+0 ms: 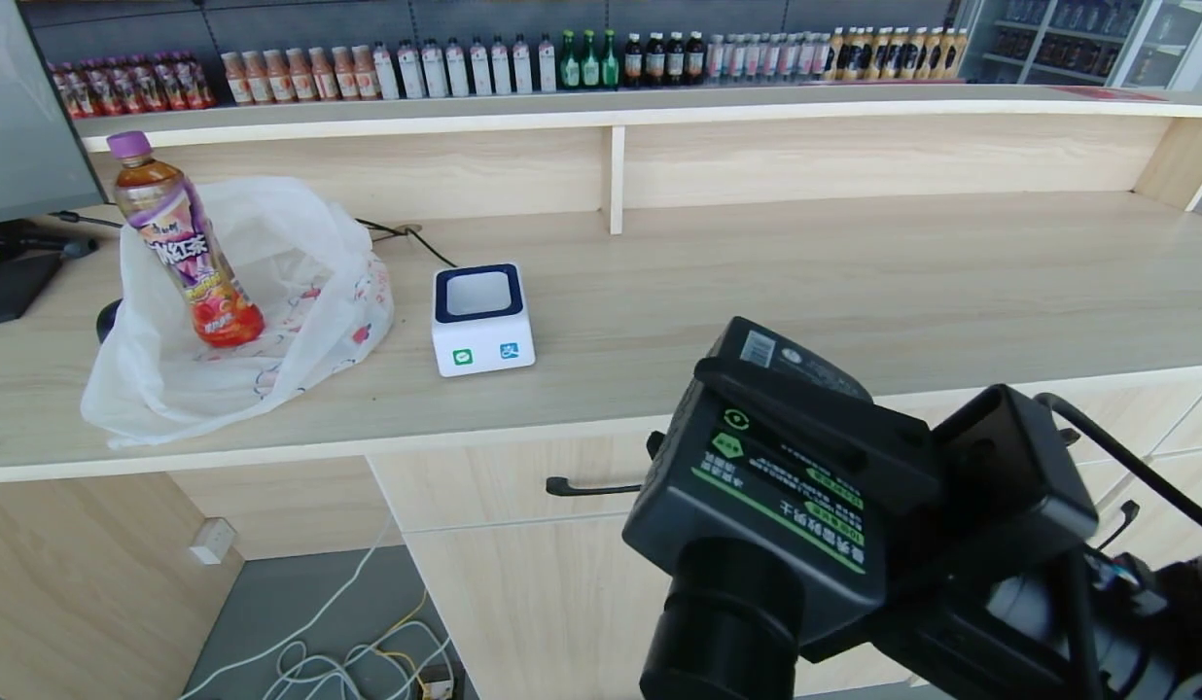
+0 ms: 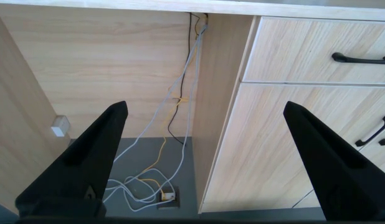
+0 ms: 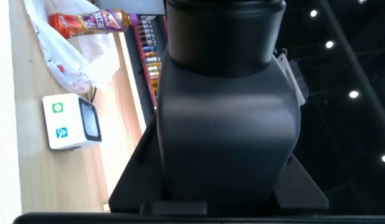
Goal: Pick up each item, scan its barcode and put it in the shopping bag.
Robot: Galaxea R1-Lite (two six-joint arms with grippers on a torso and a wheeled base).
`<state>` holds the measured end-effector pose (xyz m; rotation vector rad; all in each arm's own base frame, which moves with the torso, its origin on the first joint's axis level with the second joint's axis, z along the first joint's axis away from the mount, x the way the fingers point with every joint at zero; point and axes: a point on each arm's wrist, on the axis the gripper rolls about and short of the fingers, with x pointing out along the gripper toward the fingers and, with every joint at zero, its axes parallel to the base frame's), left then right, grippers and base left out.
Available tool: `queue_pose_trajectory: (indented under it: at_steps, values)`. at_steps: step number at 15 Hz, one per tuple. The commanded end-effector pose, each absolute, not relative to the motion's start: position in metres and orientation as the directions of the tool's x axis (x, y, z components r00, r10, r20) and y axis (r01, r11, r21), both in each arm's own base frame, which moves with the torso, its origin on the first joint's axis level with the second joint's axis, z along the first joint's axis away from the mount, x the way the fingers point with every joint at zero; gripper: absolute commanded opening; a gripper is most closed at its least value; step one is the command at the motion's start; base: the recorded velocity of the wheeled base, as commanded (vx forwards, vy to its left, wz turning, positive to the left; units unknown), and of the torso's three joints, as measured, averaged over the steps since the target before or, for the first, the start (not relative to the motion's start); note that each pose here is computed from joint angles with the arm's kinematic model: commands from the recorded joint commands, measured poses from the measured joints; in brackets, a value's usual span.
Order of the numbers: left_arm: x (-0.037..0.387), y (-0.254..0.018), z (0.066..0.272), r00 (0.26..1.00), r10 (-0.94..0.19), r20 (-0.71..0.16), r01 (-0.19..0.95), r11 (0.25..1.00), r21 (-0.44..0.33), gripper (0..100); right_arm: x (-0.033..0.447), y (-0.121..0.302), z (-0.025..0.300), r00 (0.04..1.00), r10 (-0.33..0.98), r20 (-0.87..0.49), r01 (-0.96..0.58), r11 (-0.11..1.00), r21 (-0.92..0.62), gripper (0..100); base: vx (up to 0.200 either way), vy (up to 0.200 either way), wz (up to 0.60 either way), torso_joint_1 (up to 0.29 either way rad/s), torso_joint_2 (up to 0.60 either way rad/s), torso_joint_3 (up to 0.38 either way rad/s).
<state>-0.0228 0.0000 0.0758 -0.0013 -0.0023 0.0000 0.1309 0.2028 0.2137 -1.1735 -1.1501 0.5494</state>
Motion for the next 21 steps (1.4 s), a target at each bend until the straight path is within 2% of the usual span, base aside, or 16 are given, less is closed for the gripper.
queue_pose_trajectory:
  at_steps: [1,5,7,9,10,11,13,14,16,21]
  values:
    - [-0.023,0.0,0.076,1.0,0.0,0.003,0.0,1.0,-0.002,100,0.14,0.216,0.192,0.401,0.856,0.328,0.076,0.325,-0.943,0,0.0,0.0,0.0,0.0,0.0,0.0]
    - [-0.023,0.0,0.076,1.0,0.0,0.003,0.0,1.0,-0.002,100,0.144,0.223,0.172,0.414,0.875,0.251,-0.227,0.366,-0.902,0,0.0,0.0,0.0,0.0,0.0,0.0]
    - [-0.023,0.0,0.076,1.0,0.0,0.003,0.0,1.0,-0.002,100,0.146,0.223,0.176,0.448,0.852,0.27,-0.444,0.474,-0.761,0,0.0,0.0,0.0,0.0,0.0,0.0]
    - [-0.023,0.0,0.076,1.0,0.0,0.003,0.0,1.0,-0.002,100,0.149,0.219,0.188,0.532,0.786,0.317,-0.561,0.607,-0.563,0,0.0,0.0,0.0,0.0,0.0,0.0]
    - [-0.023,0.0,0.076,1.0,0.0,0.003,0.0,1.0,-0.002,100,0.152,0.216,0.194,0.568,0.75,0.338,-0.577,0.656,-0.487,0,0.0,0.0,0.0,0.0,0.0,0.0]
    - [-0.023,0.0,0.076,1.0,0.0,0.003,0.0,1.0,-0.002,100,0.158,0.215,0.204,0.641,0.667,0.379,-0.599,0.744,-0.297,0,0.0,0.0,0.0,0.0,0.0,0.0]
    - [-0.023,0.0,0.076,1.0,0.0,0.003,0.0,1.0,-0.002,100,0.179,0.206,0.22,0.73,0.527,0.435,-0.571,0.82,-0.036,0,0.0,0.0,0.0,0.0,0.0,0.0]
    - [-0.023,0.0,0.076,1.0,0.0,0.003,0.0,1.0,-0.002,100,0.193,0.196,0.224,0.771,0.457,0.444,-0.516,0.856,0.015,0,0.0,0.0,0.0,0.0,0.0,0.0]
    - [-0.023,0.0,0.076,1.0,-0.002,0.003,0.002,1.0,0.003,100,0.207,0.181,0.22,0.809,0.397,0.433,-0.45,0.893,0.021,0,0.0,0.0,0.0,0.0,0.0,0.0]
    - [-0.023,0.0,0.076,1.0,0.0,0.003,0.0,1.0,0.008,100,0.208,0.179,0.238,0.787,0.372,0.492,-0.449,0.893,0.043,0,0.0,0.0,0.0,0.0,0.0,0.0]
